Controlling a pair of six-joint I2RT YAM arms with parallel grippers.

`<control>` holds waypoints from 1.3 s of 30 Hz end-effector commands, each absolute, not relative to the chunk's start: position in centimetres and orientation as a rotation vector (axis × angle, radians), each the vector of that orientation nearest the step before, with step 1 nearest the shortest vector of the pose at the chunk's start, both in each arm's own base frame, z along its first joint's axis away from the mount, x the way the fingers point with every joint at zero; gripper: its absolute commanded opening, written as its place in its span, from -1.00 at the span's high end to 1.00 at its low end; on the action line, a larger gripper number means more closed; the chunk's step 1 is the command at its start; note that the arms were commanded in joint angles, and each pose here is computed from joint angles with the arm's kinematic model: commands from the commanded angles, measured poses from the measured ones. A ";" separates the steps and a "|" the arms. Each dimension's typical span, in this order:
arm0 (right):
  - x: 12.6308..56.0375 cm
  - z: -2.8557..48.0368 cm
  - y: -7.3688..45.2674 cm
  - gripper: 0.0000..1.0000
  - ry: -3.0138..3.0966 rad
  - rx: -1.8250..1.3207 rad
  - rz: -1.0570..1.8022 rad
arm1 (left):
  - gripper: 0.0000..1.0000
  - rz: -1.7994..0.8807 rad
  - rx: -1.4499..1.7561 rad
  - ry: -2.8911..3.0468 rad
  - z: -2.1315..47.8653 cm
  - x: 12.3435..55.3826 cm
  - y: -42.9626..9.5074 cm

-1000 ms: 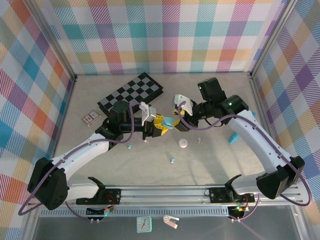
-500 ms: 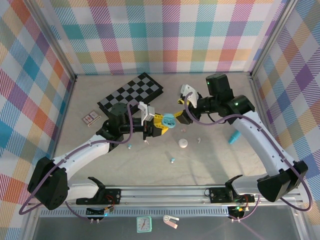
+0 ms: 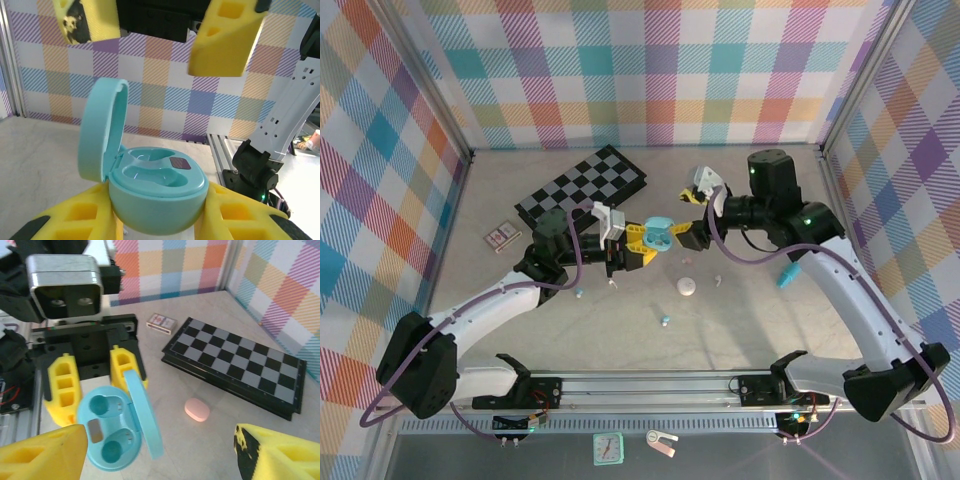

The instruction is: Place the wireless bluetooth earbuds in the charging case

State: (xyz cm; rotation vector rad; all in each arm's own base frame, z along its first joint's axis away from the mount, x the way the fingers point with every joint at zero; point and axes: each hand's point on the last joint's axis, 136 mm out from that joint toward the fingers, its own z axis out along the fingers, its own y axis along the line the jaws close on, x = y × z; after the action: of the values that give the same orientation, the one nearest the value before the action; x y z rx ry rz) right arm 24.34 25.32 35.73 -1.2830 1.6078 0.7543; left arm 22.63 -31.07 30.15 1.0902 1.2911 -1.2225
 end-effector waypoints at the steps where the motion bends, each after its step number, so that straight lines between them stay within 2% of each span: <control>1: 22.9 35.9 25.9 -0.55 1.538 -1.341 0.848 | 0.46 -1.240 1.110 1.218 31.2 21.9 -31.2; 7: 24.7 36.3 25.4 -0.59 1.582 -1.203 0.791 | 0.46 -1.231 1.082 1.212 31.2 22.2 -30.9; 9: 25.4 36.6 24.9 -0.66 1.607 -1.121 0.777 | 0.46 -1.221 1.060 1.221 31.1 22.7 -30.6; 10: 26.1 36.6 24.5 -0.73 1.644 -1.055 0.757 | 0.46 -1.213 1.046 1.222 31.1 22.9 -30.4; 12: 27.2 36.7 23.4 -1.00 1.717 -0.923 0.733 | 0.46 -1.198 1.018 1.213 31.3 23.3 -29.9; 17: 27.1 35.3 21.5 -0.98 1.781 -0.722 0.814 | 0.46 -1.164 0.980 1.200 31.4 23.5 -28.7; 22: 26.6 31.7 20.0 -1.00 1.978 -0.479 0.898 | 0.46 -1.148 0.981 1.200 30.9 23.8 -27.7; 24: 26.4 30.1 19.3 -0.94 2.055 -0.373 0.912 | 0.46 -1.134 0.968 1.193 30.8 23.9 -27.3; 34: 23.5 18.8 17.9 -0.72 2.437 0.199 0.976 | 0.46 -1.064 0.874 1.174 30.6 25.5 -24.1; 39: 20.2 13.3 19.9 -0.61 2.658 0.380 0.983 | 0.47 -1.055 0.837 1.146 31.4 26.4 -23.1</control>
State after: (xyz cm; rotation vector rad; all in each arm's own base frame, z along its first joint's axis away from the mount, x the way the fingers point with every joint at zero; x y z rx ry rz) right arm 21.62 19.41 15.70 0.1608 2.5489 0.9811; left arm 26.82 -23.70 29.48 0.8289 1.2489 -1.0664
